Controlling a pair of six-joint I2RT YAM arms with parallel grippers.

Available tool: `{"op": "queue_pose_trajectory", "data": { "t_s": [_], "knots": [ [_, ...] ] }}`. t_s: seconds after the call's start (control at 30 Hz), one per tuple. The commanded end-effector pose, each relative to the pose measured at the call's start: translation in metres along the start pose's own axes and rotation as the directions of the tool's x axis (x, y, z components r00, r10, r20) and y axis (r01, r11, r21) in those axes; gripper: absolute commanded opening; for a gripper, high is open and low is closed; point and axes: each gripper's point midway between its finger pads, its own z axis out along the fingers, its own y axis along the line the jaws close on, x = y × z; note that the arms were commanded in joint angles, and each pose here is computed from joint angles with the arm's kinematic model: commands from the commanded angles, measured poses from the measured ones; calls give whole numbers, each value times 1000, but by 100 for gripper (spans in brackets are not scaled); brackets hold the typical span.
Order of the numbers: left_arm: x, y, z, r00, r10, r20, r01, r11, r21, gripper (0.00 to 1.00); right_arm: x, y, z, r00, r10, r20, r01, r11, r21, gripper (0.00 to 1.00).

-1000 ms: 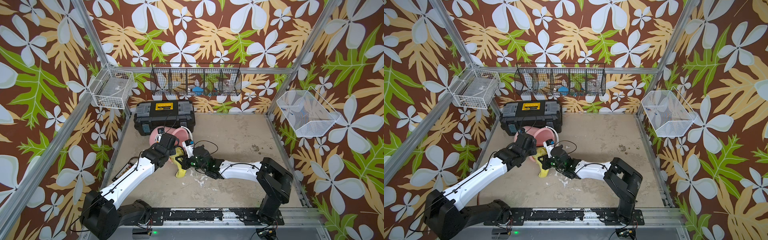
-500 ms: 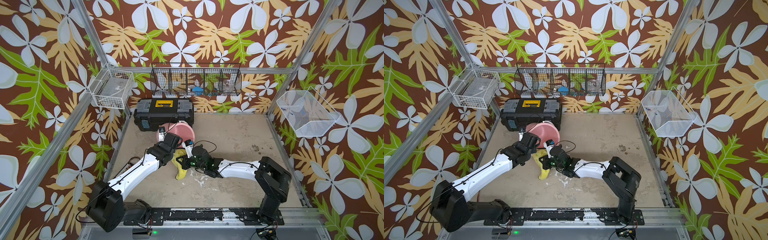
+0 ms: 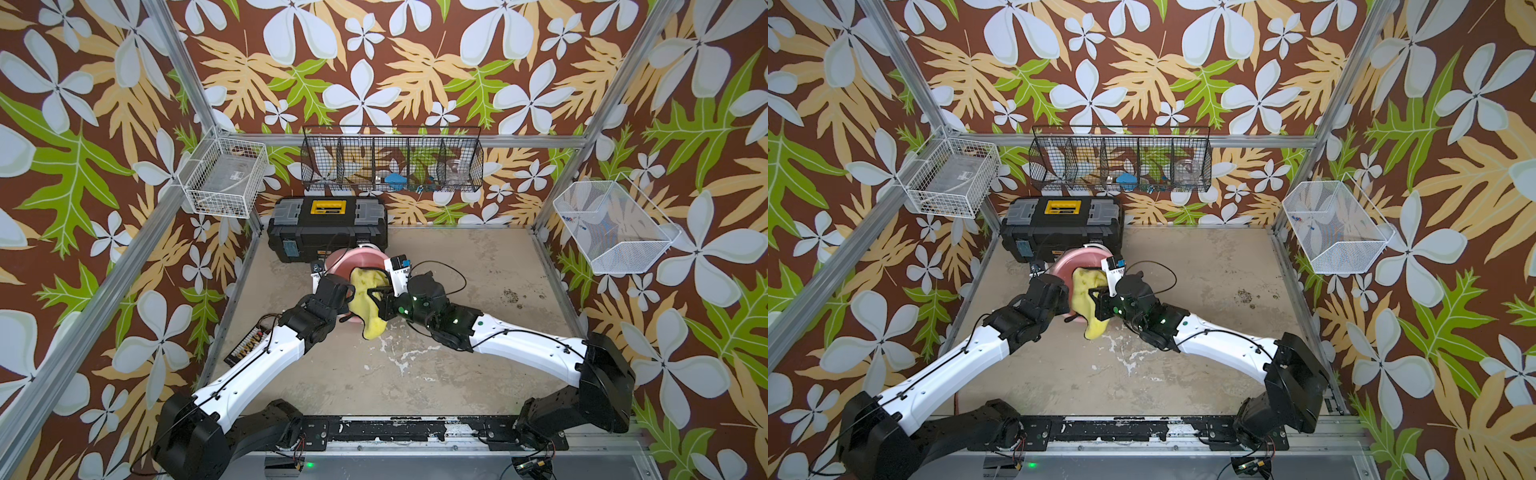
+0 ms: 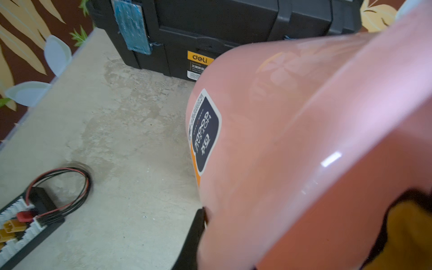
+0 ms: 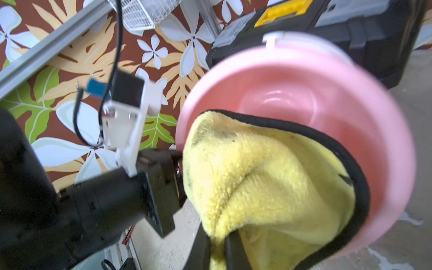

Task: Wipe the inside of the bucket with a cloth
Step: Adjust the bucket at the center of the board, then wipe the dirt from the inside of the bucket.

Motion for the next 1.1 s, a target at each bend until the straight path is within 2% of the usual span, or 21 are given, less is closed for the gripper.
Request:
{"op": "queue_pose_trajectory", "data": {
  "t_s": [0.0, 0.17, 0.37, 0.47, 0.63, 0.77, 0.87, 0.93, 1.07],
  "knots": [
    [-5, -26, -13, 996, -89, -3, 88, 981, 171, 0, -11, -16, -3, 997, -75, -15, 76, 991, 107, 0],
    [-2, -50, -38, 985, -152, -83, 172, 921, 350, 0, -7, -30, 10, 984, -166, -66, 175, 969, 172, 0],
    [4, -73, -64, 966, -171, -195, 247, 840, 484, 0, 11, -56, 12, 931, -346, -115, 364, 900, 241, 0],
    [7, -77, -68, 959, -177, -220, 268, 816, 512, 0, 19, -73, 9, 886, -430, -175, 463, 835, 297, 0],
    [14, -84, -70, 948, -176, -266, 297, 791, 535, 0, 36, -94, 11, 787, -539, -300, 617, 694, 372, 0],
    [12, -86, -74, 944, -182, -276, 309, 782, 541, 0, 46, -108, 17, 749, -551, -368, 663, 620, 420, 0],
    [14, -82, -73, 944, -170, -284, 301, 799, 521, 0, 49, -120, 23, 712, -544, -445, 702, 534, 471, 0],
    [18, -82, -75, 940, -169, -297, 309, 793, 525, 0, 53, -127, 27, 680, -551, -485, 732, 473, 490, 0],
    [19, -78, -80, 941, -177, -287, 309, 795, 522, 0, 53, -143, 32, 661, -523, -538, 745, 376, 550, 0]
  ]
}}
